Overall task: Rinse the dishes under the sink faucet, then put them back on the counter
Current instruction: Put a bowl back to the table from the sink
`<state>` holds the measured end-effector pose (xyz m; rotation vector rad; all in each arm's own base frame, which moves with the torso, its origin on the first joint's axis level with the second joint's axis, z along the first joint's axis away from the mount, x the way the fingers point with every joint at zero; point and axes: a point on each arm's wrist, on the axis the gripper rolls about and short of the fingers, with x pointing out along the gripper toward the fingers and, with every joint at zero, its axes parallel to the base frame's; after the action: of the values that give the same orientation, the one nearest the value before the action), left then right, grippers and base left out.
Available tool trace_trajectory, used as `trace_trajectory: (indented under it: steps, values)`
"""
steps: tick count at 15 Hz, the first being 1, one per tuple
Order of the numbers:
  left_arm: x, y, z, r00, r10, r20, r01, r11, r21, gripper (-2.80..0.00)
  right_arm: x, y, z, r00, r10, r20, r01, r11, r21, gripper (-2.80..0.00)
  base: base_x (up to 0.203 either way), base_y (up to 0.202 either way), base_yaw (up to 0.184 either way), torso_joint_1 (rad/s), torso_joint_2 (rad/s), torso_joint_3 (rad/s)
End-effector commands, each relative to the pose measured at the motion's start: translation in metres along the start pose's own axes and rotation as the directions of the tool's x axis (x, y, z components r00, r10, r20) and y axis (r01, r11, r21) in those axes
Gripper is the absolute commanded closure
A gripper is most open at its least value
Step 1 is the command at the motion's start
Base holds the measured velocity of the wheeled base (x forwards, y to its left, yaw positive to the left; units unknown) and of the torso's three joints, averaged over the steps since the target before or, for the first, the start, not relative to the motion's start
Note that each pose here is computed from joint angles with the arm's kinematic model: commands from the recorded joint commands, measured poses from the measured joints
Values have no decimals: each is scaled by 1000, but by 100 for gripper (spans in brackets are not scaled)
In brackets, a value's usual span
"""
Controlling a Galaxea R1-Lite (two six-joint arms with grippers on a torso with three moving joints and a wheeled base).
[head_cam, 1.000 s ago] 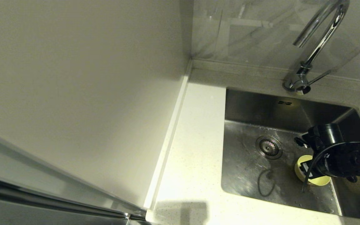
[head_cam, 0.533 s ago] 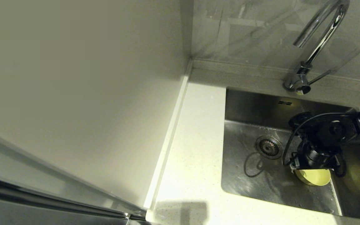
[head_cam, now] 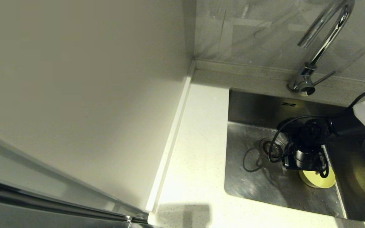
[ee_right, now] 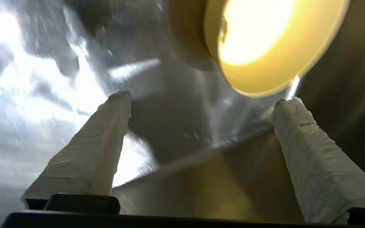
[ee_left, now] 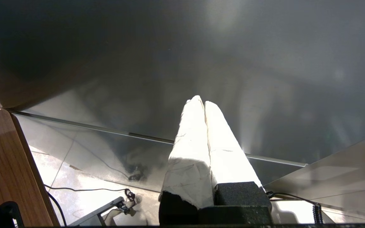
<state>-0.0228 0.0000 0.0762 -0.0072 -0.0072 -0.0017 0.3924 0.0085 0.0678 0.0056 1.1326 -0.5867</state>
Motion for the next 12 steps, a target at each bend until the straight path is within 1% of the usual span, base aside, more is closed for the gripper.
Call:
trace_trajectory:
  steps: [1,4,7,9,12]
  values:
    - [0,0,-1,1000,0,-3,0,1000,0,0,17,9,3,1000,-10,-18,10,1000,2,-280,0,0,0,0,0,0]
    - [0,0,-1,1000,0,-3,0,1000,0,0,27,15,9,1000,-9,-12,9,1000,9,-280,0,0,0,0,0,0]
    - [0,0,-1,1000,0,-3,0,1000,0,0,37,18,22,1000,-9,12,8,999,35,-280,0,0,0,0,0,0]
    - [0,0,-1,1000,0,-3,0,1000,0,0,45,13,31,999,-22,23,21,998,63,-280,0,0,0,0,0,0]
    - [0,0,-1,1000,2,-3,-2,1000,0,0,54,-1,39,998,-64,29,61,993,101,-280,0,0,0,0,0,0]
